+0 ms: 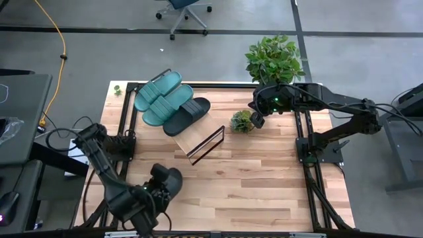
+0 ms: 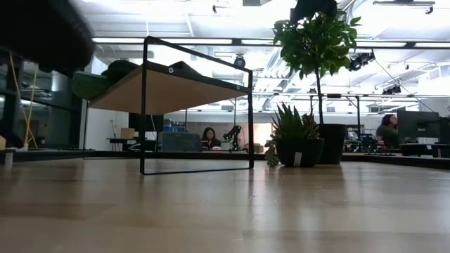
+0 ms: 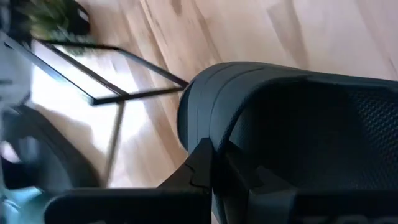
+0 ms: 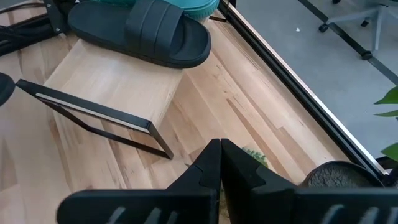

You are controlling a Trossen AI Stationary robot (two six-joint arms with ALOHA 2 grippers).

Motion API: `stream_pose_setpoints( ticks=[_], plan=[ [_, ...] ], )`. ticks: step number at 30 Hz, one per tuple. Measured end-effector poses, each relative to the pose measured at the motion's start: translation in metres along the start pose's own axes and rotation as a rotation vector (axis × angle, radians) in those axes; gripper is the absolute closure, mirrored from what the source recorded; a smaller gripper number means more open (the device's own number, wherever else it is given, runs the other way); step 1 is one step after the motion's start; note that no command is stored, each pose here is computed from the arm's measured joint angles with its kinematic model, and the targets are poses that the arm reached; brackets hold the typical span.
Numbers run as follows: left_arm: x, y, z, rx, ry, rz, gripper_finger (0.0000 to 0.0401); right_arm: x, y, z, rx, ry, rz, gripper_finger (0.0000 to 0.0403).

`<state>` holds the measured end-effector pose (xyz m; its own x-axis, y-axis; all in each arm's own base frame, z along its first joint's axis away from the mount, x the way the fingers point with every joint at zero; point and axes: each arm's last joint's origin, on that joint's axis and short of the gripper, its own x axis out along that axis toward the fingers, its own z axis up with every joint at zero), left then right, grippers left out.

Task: Pick and place slippers onto the shelf
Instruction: Put the black pair of slippers on the shelf

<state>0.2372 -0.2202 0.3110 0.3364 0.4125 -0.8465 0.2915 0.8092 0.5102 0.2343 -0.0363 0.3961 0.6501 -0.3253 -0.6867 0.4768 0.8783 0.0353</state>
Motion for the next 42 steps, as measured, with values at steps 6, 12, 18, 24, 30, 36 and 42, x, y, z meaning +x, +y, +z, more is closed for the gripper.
stream_pose_setpoints(
  ticks=[6,12,18,24,30,36,42],
  plan=[
    [0.002,0.022,0.009,0.068,-0.022,0.061,0.0399,0.0,0.0,0.0,0.0,0.0,0.0,0.0402],
    [0.005,0.053,0.019,0.132,-0.032,0.158,0.0399,0.0,0.0,0.0,0.002,0.001,0.001,0.0402],
    [-0.003,0.085,0.026,0.151,-0.06,0.224,0.04,0.0,0.0,0.0,0.017,0.001,0.0,0.0402],
    [-0.024,0.104,0.029,0.211,-0.122,0.237,0.04,0.0,-0.001,-0.001,0.023,0.012,-0.008,0.0402],
    [-0.032,0.128,0.029,0.281,-0.106,0.395,0.04,0.0,-0.001,-0.001,0.023,0.008,-0.022,0.0402],
    [-0.012,0.159,0.028,0.299,-0.017,0.359,0.04,0.0,-0.001,-0.001,0.023,0.008,-0.025,0.0402],
    [0.008,0.194,0.022,0.314,0.087,0.365,0.0401,0.0,-0.001,-0.001,0.025,0.008,-0.024,0.0402]
  ],
)
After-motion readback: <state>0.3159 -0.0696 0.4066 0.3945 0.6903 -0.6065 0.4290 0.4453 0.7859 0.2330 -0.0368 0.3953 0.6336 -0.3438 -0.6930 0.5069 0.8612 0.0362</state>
